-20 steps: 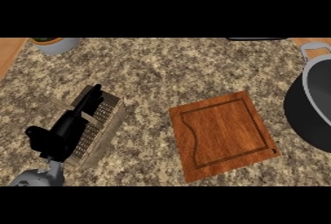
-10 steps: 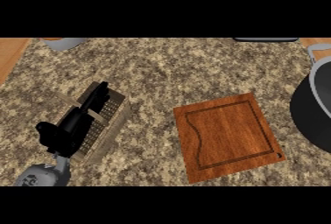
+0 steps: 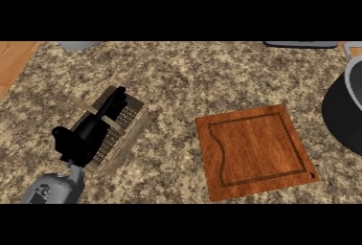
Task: Pick the bell pepper from the cutting board and place it in the pot
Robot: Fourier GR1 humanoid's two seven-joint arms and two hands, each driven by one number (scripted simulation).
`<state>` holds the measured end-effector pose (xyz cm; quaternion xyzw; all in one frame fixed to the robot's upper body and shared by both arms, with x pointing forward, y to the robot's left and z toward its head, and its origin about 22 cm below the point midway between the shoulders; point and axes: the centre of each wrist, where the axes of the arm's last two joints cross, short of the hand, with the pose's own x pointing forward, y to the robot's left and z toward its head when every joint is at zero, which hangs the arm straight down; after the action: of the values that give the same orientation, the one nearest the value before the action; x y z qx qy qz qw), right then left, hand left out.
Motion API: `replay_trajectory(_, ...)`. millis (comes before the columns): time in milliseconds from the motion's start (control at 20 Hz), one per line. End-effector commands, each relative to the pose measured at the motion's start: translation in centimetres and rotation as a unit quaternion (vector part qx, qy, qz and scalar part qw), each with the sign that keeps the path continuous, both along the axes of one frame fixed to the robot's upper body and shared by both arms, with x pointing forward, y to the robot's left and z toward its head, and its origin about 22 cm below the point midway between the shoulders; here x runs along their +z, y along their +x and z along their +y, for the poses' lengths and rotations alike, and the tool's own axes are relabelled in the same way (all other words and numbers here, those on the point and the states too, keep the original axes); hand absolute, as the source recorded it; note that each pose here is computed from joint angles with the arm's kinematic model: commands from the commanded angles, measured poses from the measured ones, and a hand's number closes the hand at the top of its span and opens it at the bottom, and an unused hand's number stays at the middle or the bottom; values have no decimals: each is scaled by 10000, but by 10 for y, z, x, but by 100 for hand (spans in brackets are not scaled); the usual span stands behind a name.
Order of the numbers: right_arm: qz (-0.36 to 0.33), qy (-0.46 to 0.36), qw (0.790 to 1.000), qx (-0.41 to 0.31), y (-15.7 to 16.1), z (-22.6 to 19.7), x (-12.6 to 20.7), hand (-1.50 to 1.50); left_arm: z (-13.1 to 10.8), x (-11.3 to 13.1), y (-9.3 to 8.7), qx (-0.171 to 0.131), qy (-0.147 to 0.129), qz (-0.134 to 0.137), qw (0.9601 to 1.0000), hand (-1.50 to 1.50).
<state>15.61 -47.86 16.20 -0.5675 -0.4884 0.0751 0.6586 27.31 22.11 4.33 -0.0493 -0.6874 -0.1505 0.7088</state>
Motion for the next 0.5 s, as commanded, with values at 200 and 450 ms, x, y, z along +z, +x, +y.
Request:
replay_trajectory(200, 1750, -1039, 9777, -519, 27, -8, -8, 150, -9, -40, -14, -172, 150, 982, 9949, 0)
replay_trajectory(450, 2688, -530, 9595, -651, 62, 3, -19, 150, -18, -45, -5, -218, 213, 977, 9947, 0)
